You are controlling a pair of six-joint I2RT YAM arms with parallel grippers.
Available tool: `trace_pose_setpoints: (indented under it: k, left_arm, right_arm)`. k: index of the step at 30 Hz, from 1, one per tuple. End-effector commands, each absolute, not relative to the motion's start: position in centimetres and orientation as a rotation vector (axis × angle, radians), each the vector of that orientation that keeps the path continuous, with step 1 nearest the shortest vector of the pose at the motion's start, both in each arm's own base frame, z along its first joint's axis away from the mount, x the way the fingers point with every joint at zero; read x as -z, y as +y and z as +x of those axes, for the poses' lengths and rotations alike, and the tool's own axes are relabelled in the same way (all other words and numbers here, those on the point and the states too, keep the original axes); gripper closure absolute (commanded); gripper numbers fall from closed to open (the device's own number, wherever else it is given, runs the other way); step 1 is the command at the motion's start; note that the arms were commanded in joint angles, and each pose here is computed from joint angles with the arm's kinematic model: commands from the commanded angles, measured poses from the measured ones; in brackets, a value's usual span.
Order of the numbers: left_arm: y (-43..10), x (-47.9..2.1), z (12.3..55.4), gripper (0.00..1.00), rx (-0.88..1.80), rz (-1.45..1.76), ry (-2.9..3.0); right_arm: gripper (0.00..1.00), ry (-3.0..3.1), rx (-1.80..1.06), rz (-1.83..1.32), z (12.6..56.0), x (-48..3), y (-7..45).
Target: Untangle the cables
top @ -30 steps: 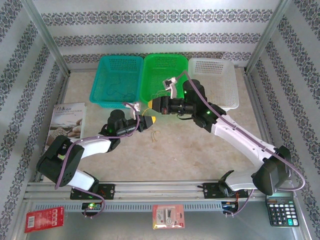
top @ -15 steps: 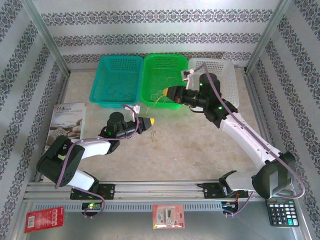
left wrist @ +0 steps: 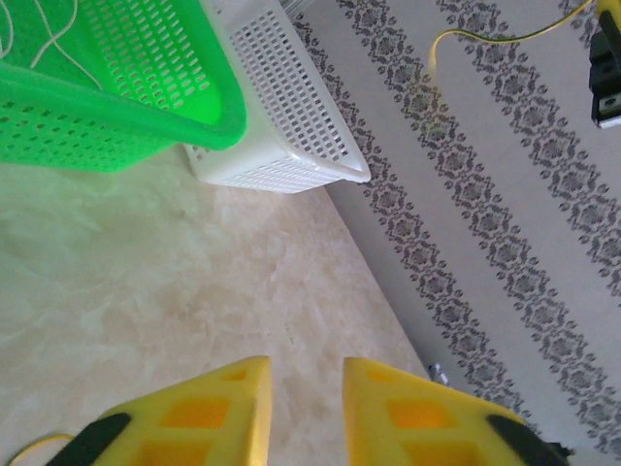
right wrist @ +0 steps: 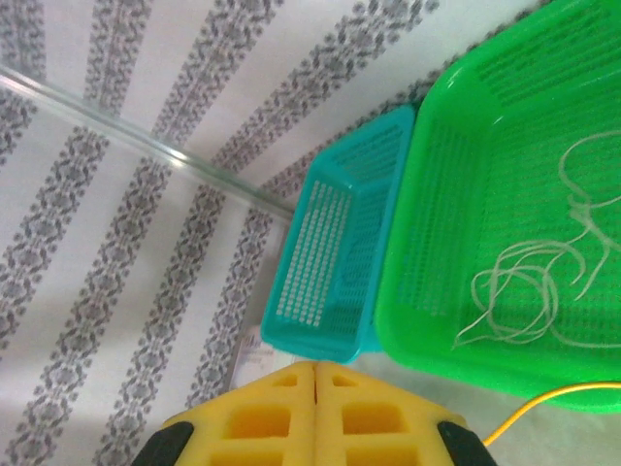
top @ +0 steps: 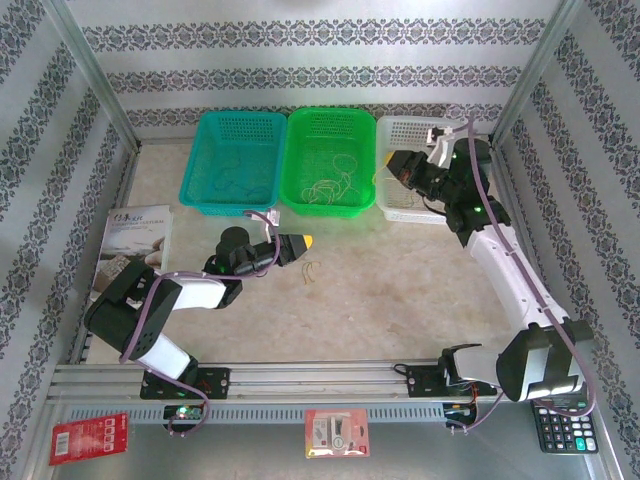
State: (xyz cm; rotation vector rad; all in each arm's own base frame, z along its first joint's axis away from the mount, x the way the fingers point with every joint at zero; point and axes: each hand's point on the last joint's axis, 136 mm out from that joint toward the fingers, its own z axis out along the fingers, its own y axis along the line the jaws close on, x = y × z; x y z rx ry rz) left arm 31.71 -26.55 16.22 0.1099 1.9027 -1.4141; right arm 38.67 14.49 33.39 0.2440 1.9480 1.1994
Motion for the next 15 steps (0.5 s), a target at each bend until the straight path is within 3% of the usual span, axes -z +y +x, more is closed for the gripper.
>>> trace_pose_setpoints:
  k: [1,10,15]
  left_arm:
    - [-27.4,-19.1,32.2,0.65,1.454,0.153,1.808]
    - [-26.6,-20.7,31.9,0.34,1.363,0.167,1.841]
    - [-25.1,-21.4,31.5,0.23,1.248,0.152,1.877]
  right_arm:
    - [1.00,1.850,-1.165,0.257,39.4,-36.5,12.5]
    - [1.00,1.782,-1.019,0.362,42.2,-37.7,7.3]
    - [1.00,1.777,-0.969,0.389,44.0,-37.7,5.7]
